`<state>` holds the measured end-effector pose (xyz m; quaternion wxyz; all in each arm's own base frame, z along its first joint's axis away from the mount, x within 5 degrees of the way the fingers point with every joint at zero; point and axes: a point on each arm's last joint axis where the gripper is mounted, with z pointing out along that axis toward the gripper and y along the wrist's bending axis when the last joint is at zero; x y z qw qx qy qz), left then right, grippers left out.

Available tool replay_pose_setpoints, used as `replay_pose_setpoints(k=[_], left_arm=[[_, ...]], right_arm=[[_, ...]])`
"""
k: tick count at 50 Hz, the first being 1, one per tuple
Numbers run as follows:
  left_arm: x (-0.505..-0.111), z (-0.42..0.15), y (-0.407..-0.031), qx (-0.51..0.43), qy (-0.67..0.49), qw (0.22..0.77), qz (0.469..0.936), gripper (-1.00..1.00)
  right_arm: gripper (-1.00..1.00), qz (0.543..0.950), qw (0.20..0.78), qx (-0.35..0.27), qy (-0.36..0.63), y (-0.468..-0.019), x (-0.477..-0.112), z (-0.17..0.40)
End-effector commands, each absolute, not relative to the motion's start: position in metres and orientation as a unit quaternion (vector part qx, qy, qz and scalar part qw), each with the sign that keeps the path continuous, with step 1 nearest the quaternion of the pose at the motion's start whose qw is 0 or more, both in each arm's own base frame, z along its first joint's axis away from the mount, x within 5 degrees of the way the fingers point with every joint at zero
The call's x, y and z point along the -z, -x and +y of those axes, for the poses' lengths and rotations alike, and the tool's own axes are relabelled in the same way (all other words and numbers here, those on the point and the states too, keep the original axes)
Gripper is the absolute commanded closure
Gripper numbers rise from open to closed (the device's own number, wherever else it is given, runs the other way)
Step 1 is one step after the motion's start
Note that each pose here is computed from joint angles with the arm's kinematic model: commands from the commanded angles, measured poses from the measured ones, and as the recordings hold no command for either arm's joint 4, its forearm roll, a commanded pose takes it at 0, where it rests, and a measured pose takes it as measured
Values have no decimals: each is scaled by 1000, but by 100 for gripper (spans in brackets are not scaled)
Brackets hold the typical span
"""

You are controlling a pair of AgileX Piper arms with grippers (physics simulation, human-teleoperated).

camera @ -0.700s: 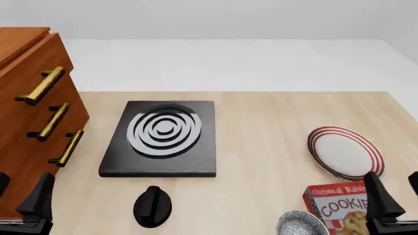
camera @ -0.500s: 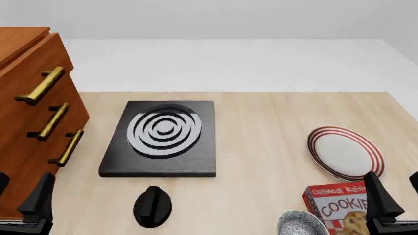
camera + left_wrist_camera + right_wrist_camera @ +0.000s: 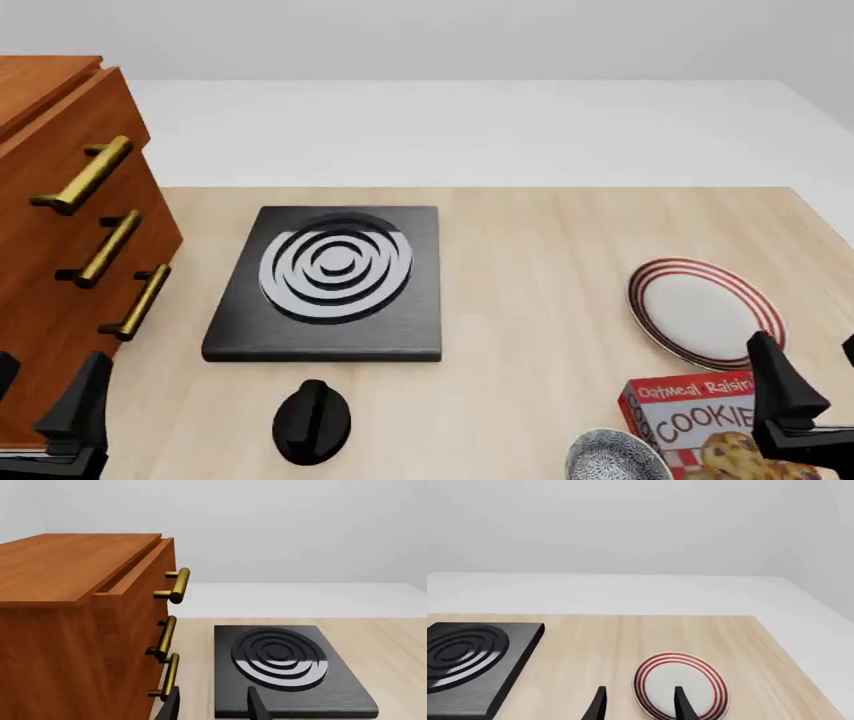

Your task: Pick the akita bowl on the ramekin and place it on the plate.

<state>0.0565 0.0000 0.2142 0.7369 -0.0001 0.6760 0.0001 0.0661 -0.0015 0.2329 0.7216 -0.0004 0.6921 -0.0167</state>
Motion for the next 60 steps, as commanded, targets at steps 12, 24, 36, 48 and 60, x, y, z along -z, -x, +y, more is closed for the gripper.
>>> replay_pose_setpoints(k=[12,24,36,48,60], left_arm=[[-214,0,-57,0,0,737,676,-100],[-215,0,-57,0,0,737,676,-100],[-215,0,-57,0,0,737,676,-100],[-215,0,-57,0,0,737,676,-100],[-215,0,-57,0,0,737,676,-100]], right_arm=[[-100,709,704,-38,20,-65,-323,5],[-100,757,650,-14,68,-76,-344,9],[-100,806,577,-12,129,-96,-347,17],[-100,833,520,-47,182,-103,-345,32],[-100,855,464,-49,227,-111,-318,42]])
